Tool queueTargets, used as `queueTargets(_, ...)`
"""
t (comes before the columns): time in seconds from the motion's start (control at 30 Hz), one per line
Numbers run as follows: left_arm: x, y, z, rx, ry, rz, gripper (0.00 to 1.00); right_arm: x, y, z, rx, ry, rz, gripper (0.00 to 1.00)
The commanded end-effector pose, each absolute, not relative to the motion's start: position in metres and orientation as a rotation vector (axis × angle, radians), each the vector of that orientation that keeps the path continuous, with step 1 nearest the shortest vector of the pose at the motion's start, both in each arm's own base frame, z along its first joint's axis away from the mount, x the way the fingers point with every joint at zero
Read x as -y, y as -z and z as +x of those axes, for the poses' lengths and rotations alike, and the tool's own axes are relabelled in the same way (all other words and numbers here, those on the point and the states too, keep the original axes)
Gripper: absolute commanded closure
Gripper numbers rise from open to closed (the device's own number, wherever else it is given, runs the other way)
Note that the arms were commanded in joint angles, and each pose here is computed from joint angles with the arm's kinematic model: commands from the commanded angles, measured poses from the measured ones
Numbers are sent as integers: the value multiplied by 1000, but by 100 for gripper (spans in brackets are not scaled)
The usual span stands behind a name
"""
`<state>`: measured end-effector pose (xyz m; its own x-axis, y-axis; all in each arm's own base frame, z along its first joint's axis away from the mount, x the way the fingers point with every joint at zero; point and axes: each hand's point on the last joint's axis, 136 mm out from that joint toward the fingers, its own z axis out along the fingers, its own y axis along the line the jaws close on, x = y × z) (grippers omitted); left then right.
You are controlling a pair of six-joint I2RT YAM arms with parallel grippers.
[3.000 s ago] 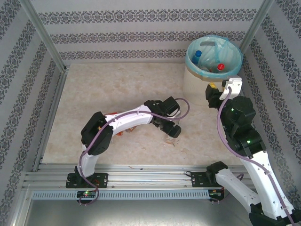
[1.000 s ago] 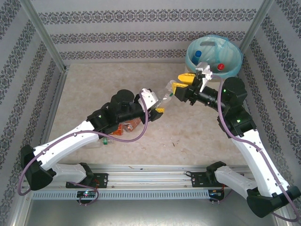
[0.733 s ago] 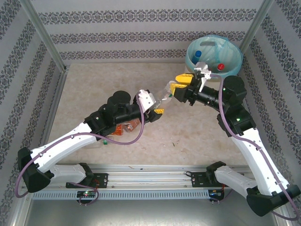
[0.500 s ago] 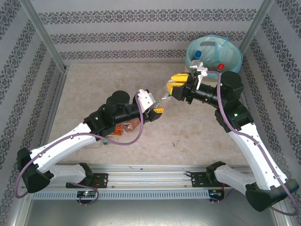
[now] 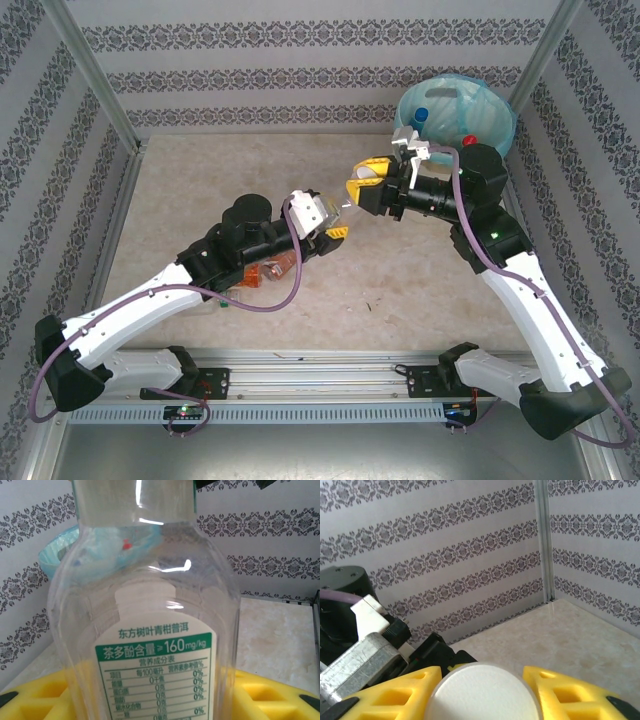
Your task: Put the plastic bottles in the bin
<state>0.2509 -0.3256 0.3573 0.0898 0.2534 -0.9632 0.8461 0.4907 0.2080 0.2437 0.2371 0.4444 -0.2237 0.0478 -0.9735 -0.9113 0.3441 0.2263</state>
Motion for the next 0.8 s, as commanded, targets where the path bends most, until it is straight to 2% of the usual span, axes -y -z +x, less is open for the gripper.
queueTargets(0.0, 325, -384, 249, -1348, 573, 999, 46, -241, -459, 234, -1456, -1116, -871, 67)
queueTargets(0.1, 323, -382, 253, -1362, 562, 971, 38, -239, -460, 235, -1446, -1099, -870, 72)
queueTargets(0.2, 316, -386, 261, -1358, 529, 900, 14, -235, -460, 242, -1461, -1050, -830, 77)
queueTargets(0.27, 313, -386, 266, -1362, 501, 867, 9, -230, -460, 252, -1483, -989, -782, 83)
queueTargets(0.33, 310, -388, 271, -1365, 477, 844, 2, -224, -462, 260, -1488, -924, -745, 95)
queueTargets(0.4, 310, -387, 275, -1371, 460, 830, 0, -217, -467, 268, -1489, -849, -705, 100)
queueTargets(0.57, 311, -383, 280, -1379, 445, 822, 0, -178, -489, 312, -1525, -524, -504, 100)
queueTargets(0.77, 313, -382, 282, -1386, 443, 823, 0, -92, -506, 377, -1585, 13, -161, 100)
